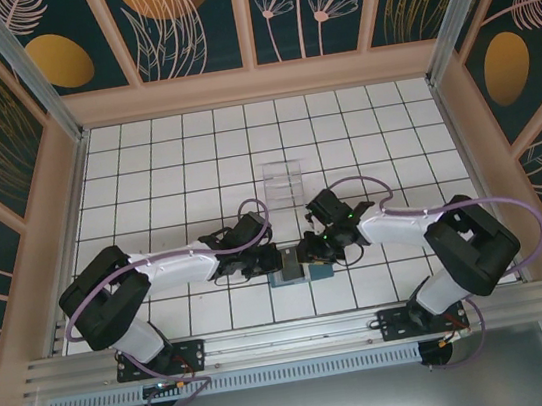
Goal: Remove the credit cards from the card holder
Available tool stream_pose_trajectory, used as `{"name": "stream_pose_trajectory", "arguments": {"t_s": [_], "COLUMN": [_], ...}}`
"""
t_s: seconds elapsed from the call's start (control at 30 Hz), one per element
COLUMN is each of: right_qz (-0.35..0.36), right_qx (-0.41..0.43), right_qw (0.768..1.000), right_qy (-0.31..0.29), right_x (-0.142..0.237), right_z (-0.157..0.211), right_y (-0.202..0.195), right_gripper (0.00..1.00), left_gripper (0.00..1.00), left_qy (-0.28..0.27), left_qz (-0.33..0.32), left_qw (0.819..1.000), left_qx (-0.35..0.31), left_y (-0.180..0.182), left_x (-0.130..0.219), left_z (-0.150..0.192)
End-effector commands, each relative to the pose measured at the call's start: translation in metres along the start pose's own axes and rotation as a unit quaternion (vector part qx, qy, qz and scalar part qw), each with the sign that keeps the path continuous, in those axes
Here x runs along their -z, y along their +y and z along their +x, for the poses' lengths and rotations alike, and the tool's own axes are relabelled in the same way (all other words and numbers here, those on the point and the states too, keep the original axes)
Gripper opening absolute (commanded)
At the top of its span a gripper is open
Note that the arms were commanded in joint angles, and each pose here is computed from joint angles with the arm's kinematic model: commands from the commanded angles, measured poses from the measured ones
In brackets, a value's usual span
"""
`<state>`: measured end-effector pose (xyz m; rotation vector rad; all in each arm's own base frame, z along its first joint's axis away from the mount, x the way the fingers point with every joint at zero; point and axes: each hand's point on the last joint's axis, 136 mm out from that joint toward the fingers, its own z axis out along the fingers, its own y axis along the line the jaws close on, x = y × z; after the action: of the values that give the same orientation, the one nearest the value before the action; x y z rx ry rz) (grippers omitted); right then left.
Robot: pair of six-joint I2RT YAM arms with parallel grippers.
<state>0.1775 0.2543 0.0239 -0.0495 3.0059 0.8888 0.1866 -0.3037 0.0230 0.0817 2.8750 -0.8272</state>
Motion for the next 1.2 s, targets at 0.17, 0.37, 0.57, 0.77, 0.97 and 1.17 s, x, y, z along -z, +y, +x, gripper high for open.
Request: {"name": "stream_pose_trajectory", "arguments": {"t_s": [0.17,0.37,0.57,0.77,0.97,1.17], "right_qz": [0.01,0.036,0.042,0.038,0.035,0.027], "right_qx": [0.007,0.005,0.004,0.003,0.004,0.004], "right_qw": [1.0,0.999,0.999,0.999,0.999,0.999], "right_qy": [0.004,0.008,0.004,-0.006,-0.016,-0.02], "right_x": [-0.007,-0.008,-0.007,-0.003,0.001,0.003], "right_z": [-0.001,0.0,0.0,-0.002,-0.004,-0.005], "right_y": [0.004,-0.003,-0.006,-0.003,-0.001,0.002], "right_gripper": [0.36,0.35,0.3,0.25,0.2,0.19], "left_gripper": [0.15,0.15,0.19,0.2,0.19,0.19], "left_qy": [0.029,0.027,0.021,0.017,0.017,0.018], "left_qz": [-0.038,-0.041,-0.046,-0.049,-0.064,-0.076], "left_qw": [0.999,0.999,0.999,0.999,0.998,0.997], "left_qx": [-0.001,0.0,0.0,-0.002,-0.002,-0.003], "left_y": [0.021,0.022,0.022,0.021,0.027,0.031], "left_x": [-0.008,-0.006,-0.003,0.0,0.001,0.001], "left_z": [0.014,0.014,0.012,0.01,0.01,0.01]}}
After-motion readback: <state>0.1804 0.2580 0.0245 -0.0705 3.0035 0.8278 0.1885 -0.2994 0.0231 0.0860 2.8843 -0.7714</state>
